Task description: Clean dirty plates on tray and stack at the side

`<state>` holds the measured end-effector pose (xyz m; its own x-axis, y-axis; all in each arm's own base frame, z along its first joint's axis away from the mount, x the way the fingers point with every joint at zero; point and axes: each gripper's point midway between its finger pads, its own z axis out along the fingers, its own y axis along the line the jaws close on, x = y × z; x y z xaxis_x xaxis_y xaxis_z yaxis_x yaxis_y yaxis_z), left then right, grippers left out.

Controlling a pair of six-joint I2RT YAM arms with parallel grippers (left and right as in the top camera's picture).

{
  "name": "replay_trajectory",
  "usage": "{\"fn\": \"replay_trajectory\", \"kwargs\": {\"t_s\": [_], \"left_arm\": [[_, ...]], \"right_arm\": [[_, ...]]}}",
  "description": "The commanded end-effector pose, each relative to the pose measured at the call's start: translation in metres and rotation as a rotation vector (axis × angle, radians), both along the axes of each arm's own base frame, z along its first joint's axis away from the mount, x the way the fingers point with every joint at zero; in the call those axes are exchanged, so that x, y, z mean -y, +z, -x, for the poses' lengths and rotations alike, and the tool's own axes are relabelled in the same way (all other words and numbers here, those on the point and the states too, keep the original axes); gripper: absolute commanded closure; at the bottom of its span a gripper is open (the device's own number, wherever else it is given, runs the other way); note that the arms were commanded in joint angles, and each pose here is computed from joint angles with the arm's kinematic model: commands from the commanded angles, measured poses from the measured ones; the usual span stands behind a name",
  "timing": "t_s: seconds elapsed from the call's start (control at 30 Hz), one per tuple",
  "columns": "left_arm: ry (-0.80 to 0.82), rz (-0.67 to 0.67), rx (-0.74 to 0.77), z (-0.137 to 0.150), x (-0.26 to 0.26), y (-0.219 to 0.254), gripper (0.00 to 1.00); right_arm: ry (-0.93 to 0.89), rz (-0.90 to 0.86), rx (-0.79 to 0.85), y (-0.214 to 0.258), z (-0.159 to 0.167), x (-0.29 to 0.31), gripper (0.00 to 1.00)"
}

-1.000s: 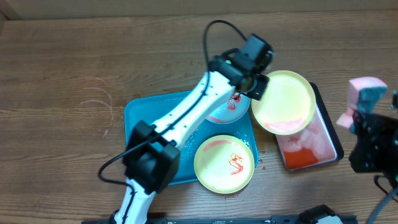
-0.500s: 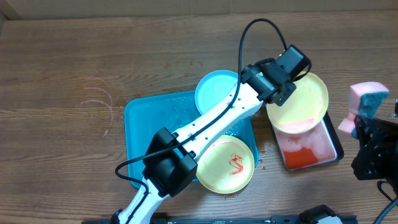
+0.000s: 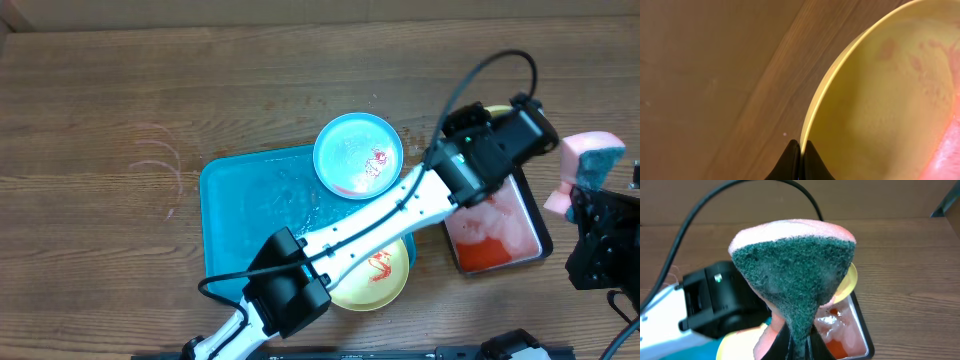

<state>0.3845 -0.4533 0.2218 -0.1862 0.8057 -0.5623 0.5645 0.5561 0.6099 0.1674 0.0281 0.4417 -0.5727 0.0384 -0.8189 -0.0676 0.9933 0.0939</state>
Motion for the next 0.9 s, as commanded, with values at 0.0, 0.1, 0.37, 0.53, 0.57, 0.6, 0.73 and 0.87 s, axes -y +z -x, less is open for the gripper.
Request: {"fn": "replay_trajectory", "kwargs": {"t_s": [0.0, 0.1, 0.37, 0.53, 0.57, 0.6, 0.73, 0.87], "left_arm": [[0.010, -0.059, 0.075, -0.004, -0.002, 0.013, 0.95], [0.007, -0.072, 0.089, -0.002, -0.001, 0.015, 0.96], [-0.002, -0.099, 0.105, 0.000, 0.000, 0.017, 0.96], [0.001, -0.103, 0.137, 0.001, 0.003, 0.023, 0.96], [0.005, -0.110, 0.156, -0.001, 0.003, 0.027, 0.95], [0.000, -0.117, 0.169, -0.001, 0.004, 0.029, 0.96], [0.004, -0.138, 0.235, -0.005, 0.006, 0.043, 0.95], [0.009, -0.150, 0.260, -0.004, 0.007, 0.048, 0.95]], "right_arm": [[0.009, -0.008, 0.026, 0.007, 0.003, 0.000, 0.96], [0.009, -0.008, 0.027, 0.007, 0.003, 0.000, 0.96], [0.009, -0.009, 0.027, 0.007, 0.003, 0.000, 0.96], [0.009, -0.009, 0.028, 0.007, 0.003, 0.000, 0.96], [0.009, -0.010, 0.029, 0.008, 0.002, -0.001, 0.96], [0.011, -0.012, 0.031, 0.008, 0.002, -0.001, 0.96], [0.023, -0.021, 0.031, 0.008, 0.002, -0.004, 0.96], [0.037, -0.028, 0.023, 0.007, 0.004, -0.006, 0.96]]}}
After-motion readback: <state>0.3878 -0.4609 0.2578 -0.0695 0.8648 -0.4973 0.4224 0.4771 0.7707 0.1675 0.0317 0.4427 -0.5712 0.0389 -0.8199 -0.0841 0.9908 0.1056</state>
